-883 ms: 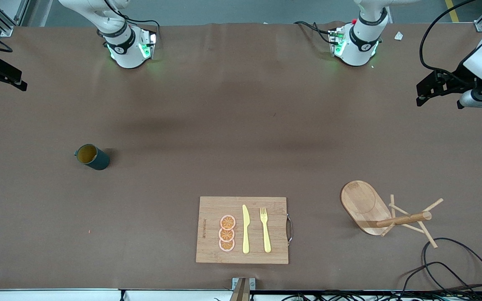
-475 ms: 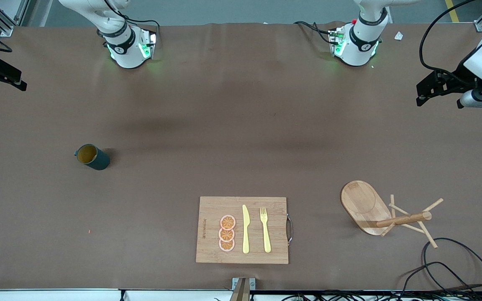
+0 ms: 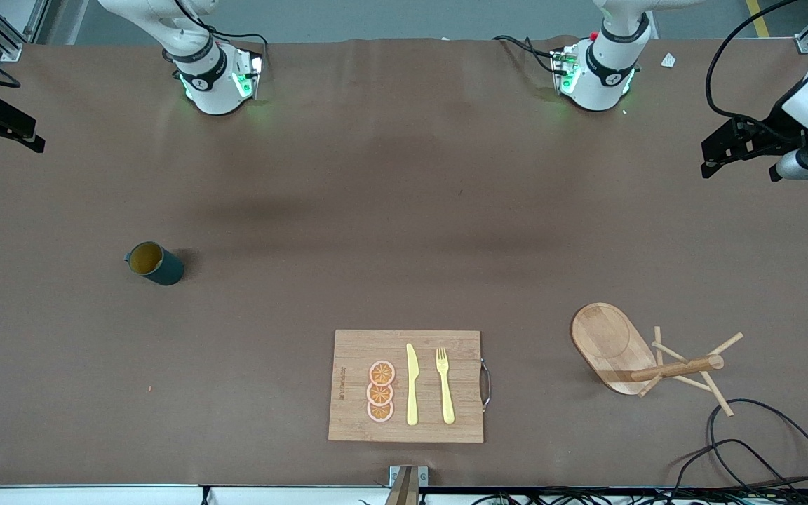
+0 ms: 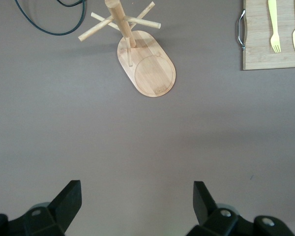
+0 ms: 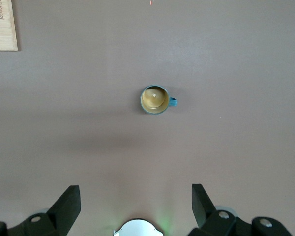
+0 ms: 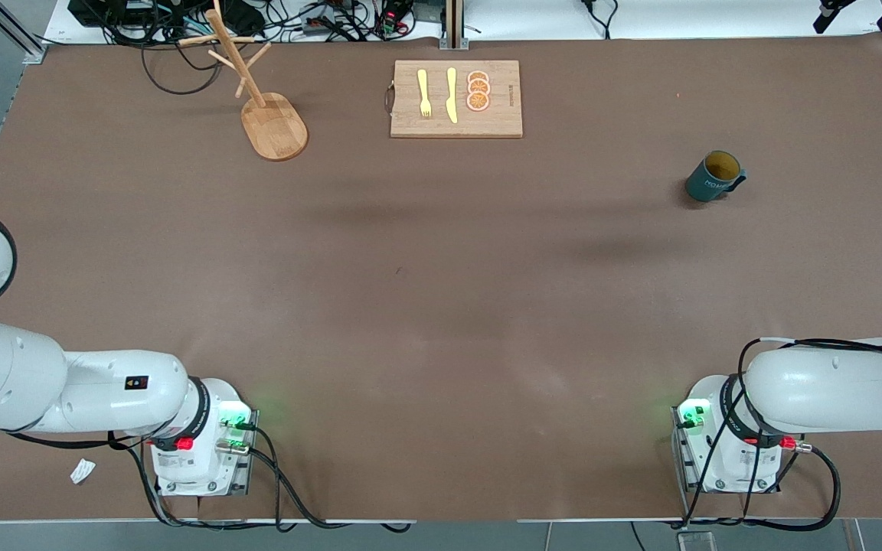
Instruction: Pass cup and hang on rack
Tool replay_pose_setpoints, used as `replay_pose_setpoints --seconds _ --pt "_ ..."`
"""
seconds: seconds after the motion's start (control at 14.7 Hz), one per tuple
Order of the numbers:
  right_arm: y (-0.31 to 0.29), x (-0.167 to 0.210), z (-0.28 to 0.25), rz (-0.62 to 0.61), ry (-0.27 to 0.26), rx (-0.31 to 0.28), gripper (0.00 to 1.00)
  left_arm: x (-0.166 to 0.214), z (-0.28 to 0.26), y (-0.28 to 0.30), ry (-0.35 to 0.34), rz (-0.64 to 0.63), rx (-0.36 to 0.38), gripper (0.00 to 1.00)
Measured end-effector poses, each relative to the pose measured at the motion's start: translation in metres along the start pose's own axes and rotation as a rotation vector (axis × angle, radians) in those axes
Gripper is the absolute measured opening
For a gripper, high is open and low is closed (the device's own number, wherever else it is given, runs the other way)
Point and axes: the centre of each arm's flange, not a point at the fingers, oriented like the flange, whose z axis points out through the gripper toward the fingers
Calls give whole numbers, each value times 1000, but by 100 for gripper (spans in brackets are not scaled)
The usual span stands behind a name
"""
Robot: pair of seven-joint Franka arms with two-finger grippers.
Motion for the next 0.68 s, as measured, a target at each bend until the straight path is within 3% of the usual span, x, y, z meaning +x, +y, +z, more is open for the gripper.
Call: replay_pose_setpoints --seconds 0.68 --pt "1 0 0 -3 0 0 100 -3 2 1 -25 2 1 100"
